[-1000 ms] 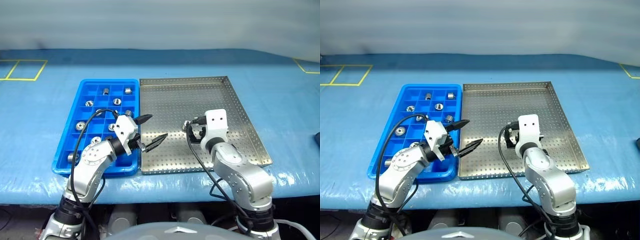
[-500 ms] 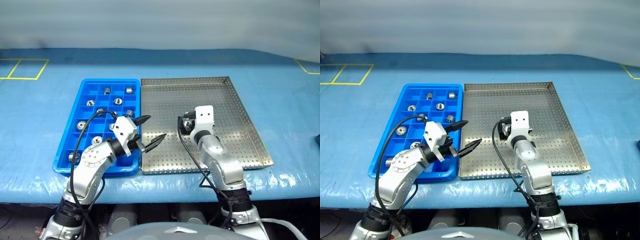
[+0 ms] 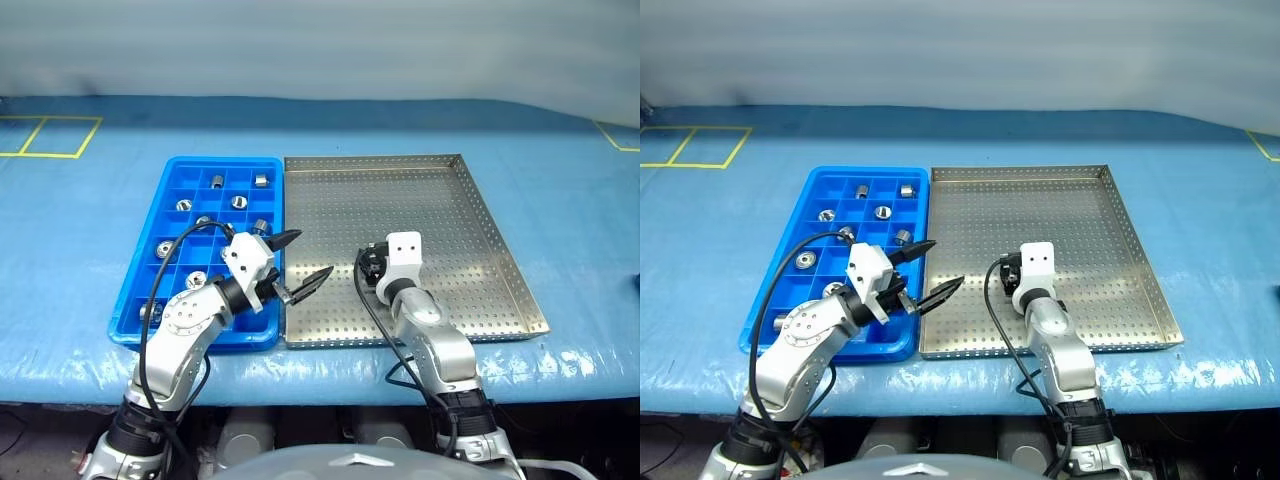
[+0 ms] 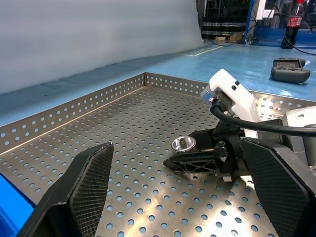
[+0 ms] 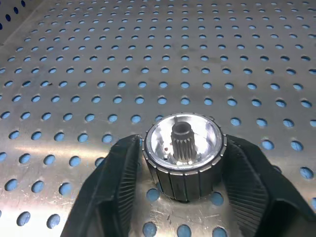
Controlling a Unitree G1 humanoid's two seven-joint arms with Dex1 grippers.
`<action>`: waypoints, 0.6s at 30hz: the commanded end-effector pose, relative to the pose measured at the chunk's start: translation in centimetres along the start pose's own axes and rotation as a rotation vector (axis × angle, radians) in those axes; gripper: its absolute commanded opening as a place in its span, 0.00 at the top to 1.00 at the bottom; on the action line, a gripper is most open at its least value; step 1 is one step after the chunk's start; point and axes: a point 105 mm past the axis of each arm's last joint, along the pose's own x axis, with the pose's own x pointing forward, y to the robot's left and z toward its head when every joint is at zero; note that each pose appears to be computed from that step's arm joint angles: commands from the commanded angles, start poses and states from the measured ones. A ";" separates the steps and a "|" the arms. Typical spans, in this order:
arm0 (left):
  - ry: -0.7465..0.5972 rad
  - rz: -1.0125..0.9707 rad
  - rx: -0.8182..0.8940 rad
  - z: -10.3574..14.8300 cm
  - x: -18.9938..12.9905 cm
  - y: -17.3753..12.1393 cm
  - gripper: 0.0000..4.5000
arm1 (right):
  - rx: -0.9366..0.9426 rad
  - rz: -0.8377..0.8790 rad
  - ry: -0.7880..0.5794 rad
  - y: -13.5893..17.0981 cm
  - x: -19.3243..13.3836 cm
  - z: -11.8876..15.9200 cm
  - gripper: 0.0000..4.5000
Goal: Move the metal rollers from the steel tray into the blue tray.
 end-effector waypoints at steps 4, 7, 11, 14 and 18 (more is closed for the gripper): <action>-0.058 0.067 0.048 1.5 -0.6 0.4 0.00 | -0.054 0.082 -0.109 1.6 -1.5 3.7 0.62; -0.064 0.119 0.061 1.6 -1.2 0.9 0.00 | -0.137 0.151 -0.145 2.7 -2.1 5.8 0.62; -0.068 0.184 0.061 1.7 -2.3 1.3 0.00 | -0.229 0.282 -0.171 5.0 -2.9 8.4 0.62; -0.069 0.241 0.067 1.9 -3.4 1.8 0.00 | -0.294 0.380 -0.173 7.0 -3.3 9.5 0.62; -0.078 0.349 0.084 2.3 -5.2 2.6 0.00 | -0.335 0.517 -0.176 10.2 -3.7 10.1 0.62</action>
